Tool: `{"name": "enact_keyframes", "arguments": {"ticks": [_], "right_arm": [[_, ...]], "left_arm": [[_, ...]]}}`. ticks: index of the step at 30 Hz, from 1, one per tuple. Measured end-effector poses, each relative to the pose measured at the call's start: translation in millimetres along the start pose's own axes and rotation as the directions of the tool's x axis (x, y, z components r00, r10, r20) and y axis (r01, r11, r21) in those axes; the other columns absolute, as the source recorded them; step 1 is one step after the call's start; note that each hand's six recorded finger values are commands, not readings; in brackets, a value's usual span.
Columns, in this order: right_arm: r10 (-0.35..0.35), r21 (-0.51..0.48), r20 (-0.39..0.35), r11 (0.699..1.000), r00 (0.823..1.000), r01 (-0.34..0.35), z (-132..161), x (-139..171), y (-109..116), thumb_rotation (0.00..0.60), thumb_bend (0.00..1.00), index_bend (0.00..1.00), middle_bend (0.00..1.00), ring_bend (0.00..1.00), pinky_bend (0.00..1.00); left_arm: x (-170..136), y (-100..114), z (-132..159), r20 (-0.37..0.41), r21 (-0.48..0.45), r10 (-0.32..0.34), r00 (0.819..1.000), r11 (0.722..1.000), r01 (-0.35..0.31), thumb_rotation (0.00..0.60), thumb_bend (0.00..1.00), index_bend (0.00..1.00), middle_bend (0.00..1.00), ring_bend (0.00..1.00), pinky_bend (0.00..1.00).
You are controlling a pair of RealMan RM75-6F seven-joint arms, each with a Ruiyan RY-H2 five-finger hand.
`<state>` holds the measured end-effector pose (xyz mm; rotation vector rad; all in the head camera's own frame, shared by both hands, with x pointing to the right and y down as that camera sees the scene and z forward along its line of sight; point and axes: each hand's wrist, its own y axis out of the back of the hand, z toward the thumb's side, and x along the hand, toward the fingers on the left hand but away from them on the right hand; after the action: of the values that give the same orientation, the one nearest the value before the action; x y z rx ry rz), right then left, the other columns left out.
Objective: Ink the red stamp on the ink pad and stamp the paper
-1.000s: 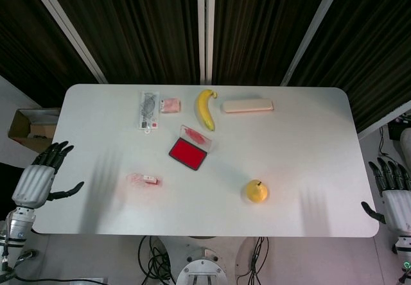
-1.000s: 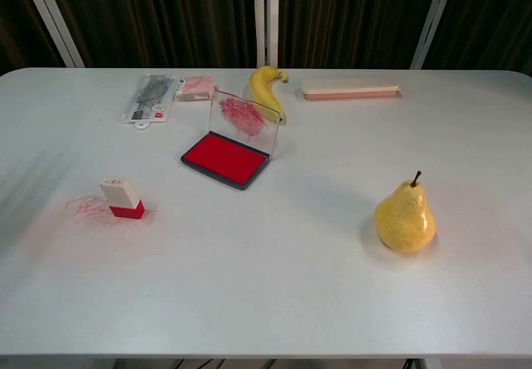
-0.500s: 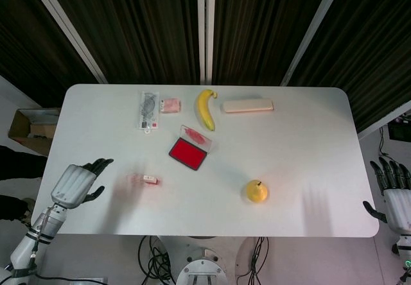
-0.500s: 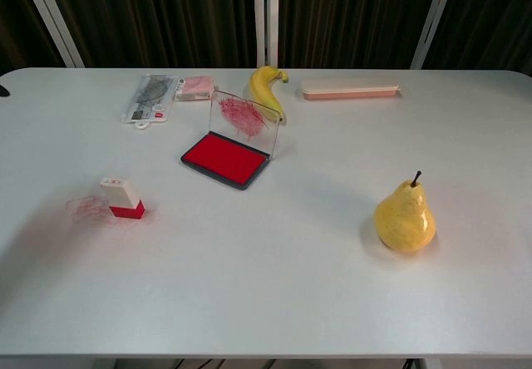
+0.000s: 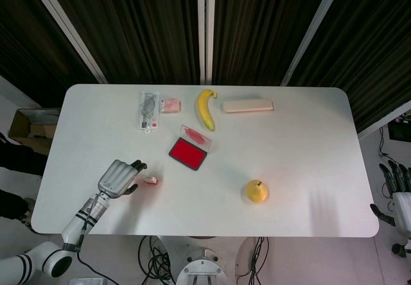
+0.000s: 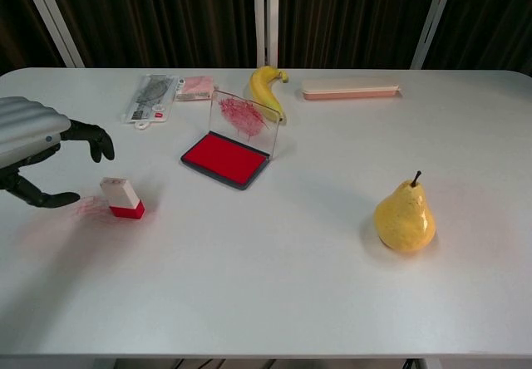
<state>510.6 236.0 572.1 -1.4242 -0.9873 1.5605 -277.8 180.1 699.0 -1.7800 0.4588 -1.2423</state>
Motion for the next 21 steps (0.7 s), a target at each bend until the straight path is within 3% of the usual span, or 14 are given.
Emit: {"name": "enact_keyframes", "arguments": {"ticks": [9, 21], "right_arm": [[0.024, -0.002, -0.009, 1.0, 1.0, -0.024, 4.2, -4.2, -6.9, 0.6, 0.1, 0.0, 0.0, 0.0, 0.0], [0.025, -0.009, 0.011, 1.0, 1.0, -0.025, -5.2, -2.5, -7.2, 0.6, 0.1, 0.0, 0.0, 0.0, 0.0]], "left_arm": [[9.4, 3.2, 15.6, 0.014, 0.056, 0.005, 1.0, 0.998, -0.006, 0.6, 0.25, 0.34, 0.36, 0.9, 1.0], [23.9, -6.3, 26.8, 0.009, 0.023, -0.017, 1.0, 1.0, 0.017, 0.6, 0.25, 0.4, 0.44, 0.91, 1.0]]}}
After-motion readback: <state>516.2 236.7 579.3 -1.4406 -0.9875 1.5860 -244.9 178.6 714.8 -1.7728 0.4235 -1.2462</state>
